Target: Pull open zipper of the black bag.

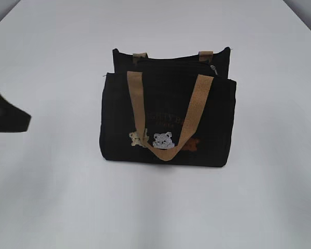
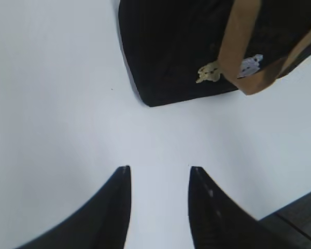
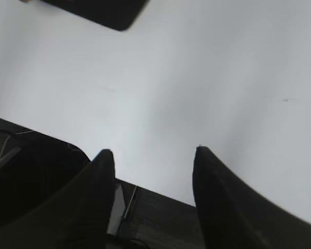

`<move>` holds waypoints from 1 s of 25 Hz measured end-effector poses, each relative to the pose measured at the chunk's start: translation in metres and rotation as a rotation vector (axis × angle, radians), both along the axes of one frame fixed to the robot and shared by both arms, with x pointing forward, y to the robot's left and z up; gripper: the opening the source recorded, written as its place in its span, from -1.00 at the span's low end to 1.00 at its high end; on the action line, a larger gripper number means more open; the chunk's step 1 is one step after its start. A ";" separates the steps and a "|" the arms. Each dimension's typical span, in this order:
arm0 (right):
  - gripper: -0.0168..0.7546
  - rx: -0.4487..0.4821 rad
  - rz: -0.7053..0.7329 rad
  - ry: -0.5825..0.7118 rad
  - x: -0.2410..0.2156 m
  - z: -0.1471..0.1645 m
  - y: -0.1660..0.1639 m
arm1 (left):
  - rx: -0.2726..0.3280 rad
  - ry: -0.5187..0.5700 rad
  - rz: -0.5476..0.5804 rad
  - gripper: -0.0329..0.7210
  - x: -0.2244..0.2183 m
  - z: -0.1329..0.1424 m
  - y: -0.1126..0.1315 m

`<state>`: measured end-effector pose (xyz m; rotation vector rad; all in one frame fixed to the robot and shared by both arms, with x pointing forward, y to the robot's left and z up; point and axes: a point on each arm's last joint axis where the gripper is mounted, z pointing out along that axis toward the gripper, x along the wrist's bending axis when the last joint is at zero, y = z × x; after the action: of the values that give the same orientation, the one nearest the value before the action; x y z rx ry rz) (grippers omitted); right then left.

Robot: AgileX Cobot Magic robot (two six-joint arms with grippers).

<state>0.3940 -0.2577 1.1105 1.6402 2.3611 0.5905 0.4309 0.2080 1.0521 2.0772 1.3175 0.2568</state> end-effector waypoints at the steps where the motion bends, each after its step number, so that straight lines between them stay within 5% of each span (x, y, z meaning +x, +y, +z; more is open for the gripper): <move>1: 0.04 -0.013 0.000 -0.014 -0.013 -0.004 -0.004 | -0.009 -0.022 0.003 -0.17 -0.013 0.007 0.005; 6: 0.04 -0.027 0.024 -0.131 -0.084 -0.031 -0.019 | -0.035 -0.124 0.020 -0.17 -0.081 0.038 0.032; 9: 0.04 -0.020 0.025 -0.181 -0.110 -0.050 -0.023 | -0.001 -0.180 0.032 -0.17 -0.115 0.045 0.049; 14: 0.03 0.008 0.024 -0.303 -0.136 -0.064 -0.027 | 0.026 -0.282 0.050 -0.17 -0.163 0.033 0.072; 25: 0.03 0.075 0.011 -0.570 -0.159 -0.065 -0.031 | -0.052 -0.484 0.068 -0.17 -0.204 0.008 0.088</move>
<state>0.2346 -0.2885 1.0458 1.2623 1.9466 1.0026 0.2266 0.2962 1.0602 1.7770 1.0815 0.6987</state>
